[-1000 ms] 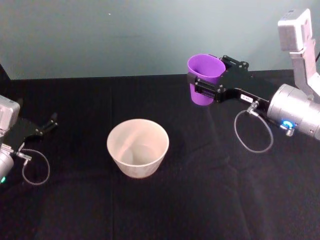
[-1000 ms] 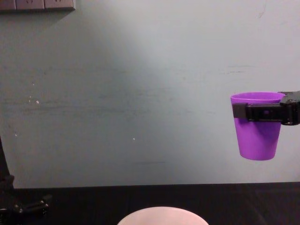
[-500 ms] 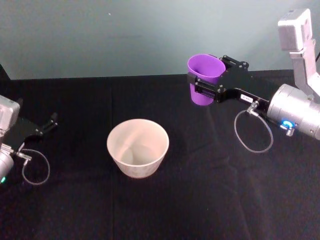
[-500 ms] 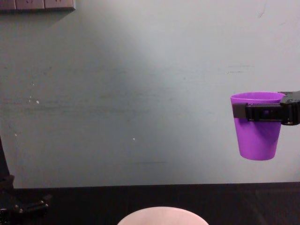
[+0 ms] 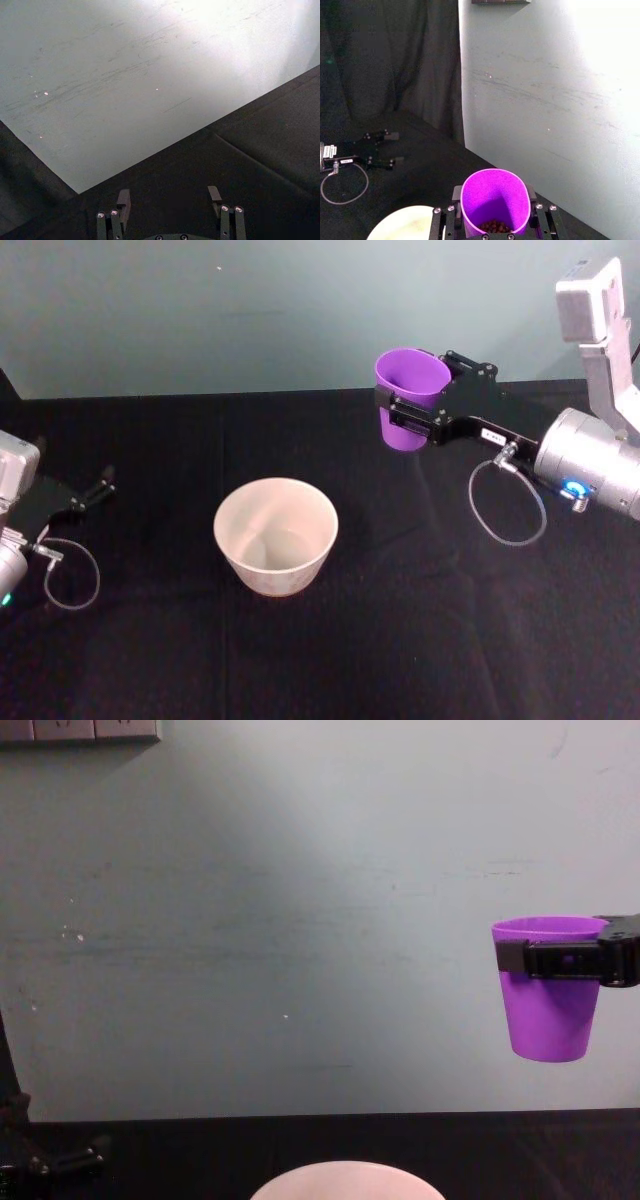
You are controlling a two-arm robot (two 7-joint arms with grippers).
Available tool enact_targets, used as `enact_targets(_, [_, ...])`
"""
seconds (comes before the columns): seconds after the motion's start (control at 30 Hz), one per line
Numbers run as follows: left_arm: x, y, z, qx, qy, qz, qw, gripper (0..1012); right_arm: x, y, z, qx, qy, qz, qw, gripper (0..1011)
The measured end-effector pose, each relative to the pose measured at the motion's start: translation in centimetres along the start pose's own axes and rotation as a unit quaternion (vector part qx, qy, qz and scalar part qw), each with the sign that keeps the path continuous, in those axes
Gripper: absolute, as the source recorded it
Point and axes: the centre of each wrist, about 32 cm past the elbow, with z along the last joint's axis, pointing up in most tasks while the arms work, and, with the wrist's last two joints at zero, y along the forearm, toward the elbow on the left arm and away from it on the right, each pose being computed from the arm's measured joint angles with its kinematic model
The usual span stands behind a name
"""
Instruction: Pick up the cup and pour the mung beans from the cup into the bowl.
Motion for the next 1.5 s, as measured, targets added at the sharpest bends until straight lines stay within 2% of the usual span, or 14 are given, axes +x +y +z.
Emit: enact_targets(1.5, [0.0, 0.0, 0.0, 0.0, 0.0, 0.0, 1.0, 1000, 0.0, 0.0, 0.0, 0.0, 0.0, 0.0, 1.0, 723])
